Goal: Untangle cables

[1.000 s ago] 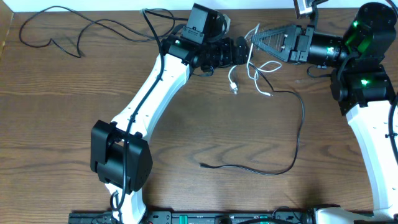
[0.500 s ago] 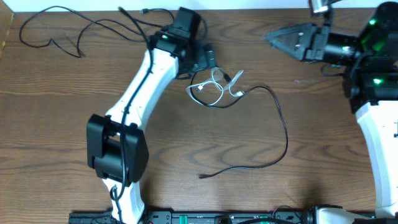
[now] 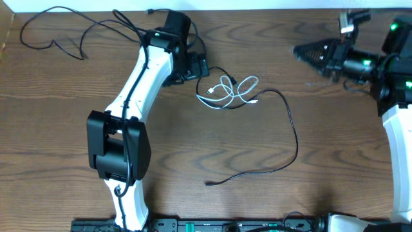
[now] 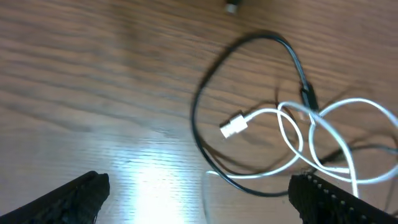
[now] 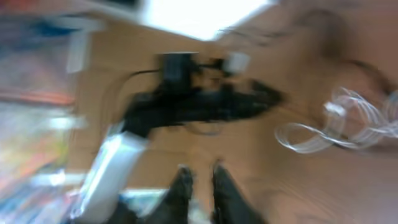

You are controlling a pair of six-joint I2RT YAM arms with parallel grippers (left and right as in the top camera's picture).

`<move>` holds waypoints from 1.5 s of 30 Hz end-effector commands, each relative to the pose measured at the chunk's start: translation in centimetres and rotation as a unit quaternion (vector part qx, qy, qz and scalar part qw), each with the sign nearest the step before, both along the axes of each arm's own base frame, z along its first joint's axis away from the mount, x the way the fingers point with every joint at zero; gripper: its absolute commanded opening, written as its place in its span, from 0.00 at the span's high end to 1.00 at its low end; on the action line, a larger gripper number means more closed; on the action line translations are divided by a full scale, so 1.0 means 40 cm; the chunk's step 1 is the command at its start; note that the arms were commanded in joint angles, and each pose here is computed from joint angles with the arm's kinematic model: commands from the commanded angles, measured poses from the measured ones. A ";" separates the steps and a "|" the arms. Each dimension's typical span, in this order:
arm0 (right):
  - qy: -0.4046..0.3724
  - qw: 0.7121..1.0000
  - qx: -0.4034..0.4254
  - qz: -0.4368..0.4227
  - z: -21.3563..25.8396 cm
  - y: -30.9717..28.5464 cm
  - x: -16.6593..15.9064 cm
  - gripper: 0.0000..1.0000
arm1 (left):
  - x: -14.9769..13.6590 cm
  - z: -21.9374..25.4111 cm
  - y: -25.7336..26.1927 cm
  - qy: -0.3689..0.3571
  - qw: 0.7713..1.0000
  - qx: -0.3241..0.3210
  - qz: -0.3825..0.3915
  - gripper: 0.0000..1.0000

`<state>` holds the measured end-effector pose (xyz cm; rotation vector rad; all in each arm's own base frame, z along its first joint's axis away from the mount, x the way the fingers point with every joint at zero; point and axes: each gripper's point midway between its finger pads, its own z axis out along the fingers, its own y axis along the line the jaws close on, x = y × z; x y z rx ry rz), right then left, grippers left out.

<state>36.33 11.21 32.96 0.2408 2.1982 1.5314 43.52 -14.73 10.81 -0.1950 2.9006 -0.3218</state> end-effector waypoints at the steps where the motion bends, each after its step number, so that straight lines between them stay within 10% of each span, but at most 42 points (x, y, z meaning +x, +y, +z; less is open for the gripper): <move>1: 0.003 0.979 -0.177 -0.099 -0.120 -0.100 0.036 0.81 | -0.027 -0.009 -0.031 0.009 0.998 -0.001 -0.055 0.03; 11: 0.091 0.928 -0.342 -0.118 -0.265 -0.159 -0.028 0.34 | -0.135 -0.056 -0.080 0.057 0.978 0.033 -0.196 0.03; 20: 0.104 0.928 -0.346 -0.091 -0.299 -0.122 -0.028 0.28 | -0.199 -0.068 -0.131 0.079 0.958 -0.023 -0.276 0.03; 27: 0.116 0.927 -0.351 -0.061 -0.338 -0.079 -0.023 0.27 | -0.197 -0.068 -0.136 0.103 0.976 -0.037 -0.188 0.03; 37: 0.128 0.925 -0.354 -0.047 -0.367 -0.064 -0.020 0.26 | -0.174 -0.067 -0.147 0.092 0.982 -0.044 -0.158 0.59; 45: 0.128 0.925 -0.356 -0.044 -0.369 -0.064 -0.023 0.26 | -0.171 -0.066 -0.149 0.095 0.985 -0.047 -0.138 0.66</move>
